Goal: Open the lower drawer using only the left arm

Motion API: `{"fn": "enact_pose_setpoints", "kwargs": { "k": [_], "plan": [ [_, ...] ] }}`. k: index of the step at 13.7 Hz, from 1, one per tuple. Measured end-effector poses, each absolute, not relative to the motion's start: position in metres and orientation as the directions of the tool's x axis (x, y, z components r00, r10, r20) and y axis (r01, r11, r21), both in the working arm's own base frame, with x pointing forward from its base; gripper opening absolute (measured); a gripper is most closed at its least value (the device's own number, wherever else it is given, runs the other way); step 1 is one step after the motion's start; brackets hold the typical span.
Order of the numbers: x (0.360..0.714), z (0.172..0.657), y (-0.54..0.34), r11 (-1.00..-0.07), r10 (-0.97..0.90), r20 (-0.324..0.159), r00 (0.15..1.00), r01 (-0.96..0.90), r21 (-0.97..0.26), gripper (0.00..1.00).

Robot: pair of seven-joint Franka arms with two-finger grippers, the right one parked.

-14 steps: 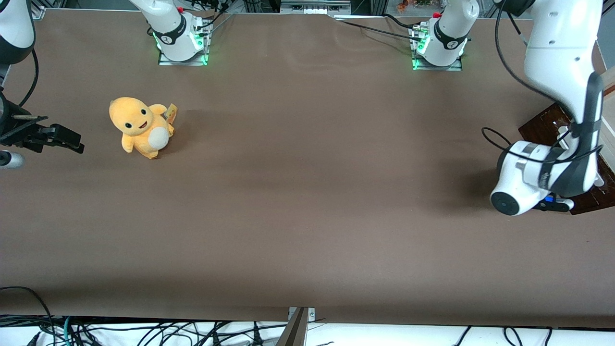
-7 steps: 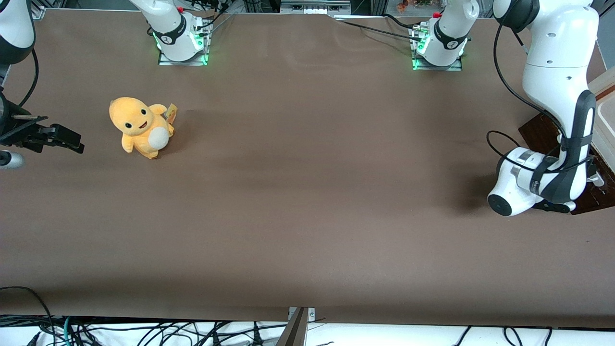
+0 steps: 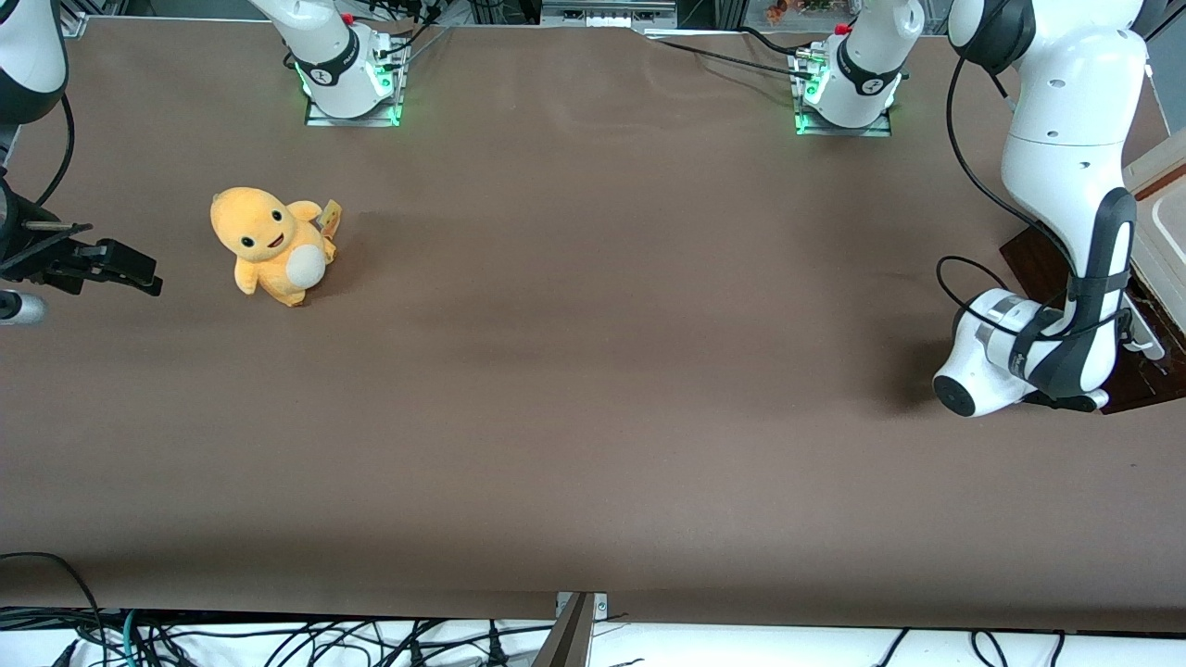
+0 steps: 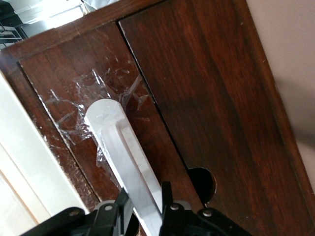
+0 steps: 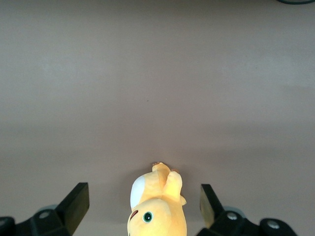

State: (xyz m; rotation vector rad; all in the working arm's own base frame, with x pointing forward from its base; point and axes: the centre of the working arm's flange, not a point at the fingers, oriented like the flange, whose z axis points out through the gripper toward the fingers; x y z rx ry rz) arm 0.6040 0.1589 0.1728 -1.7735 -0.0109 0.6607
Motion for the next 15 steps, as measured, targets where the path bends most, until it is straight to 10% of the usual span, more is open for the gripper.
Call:
{"fn": "enact_pose_setpoints", "kwargs": {
  "k": [15],
  "plan": [
    [0.614,0.168,0.076,-0.285,0.265,-0.430,0.863,-0.356,-0.890,0.30]
  ]
}}
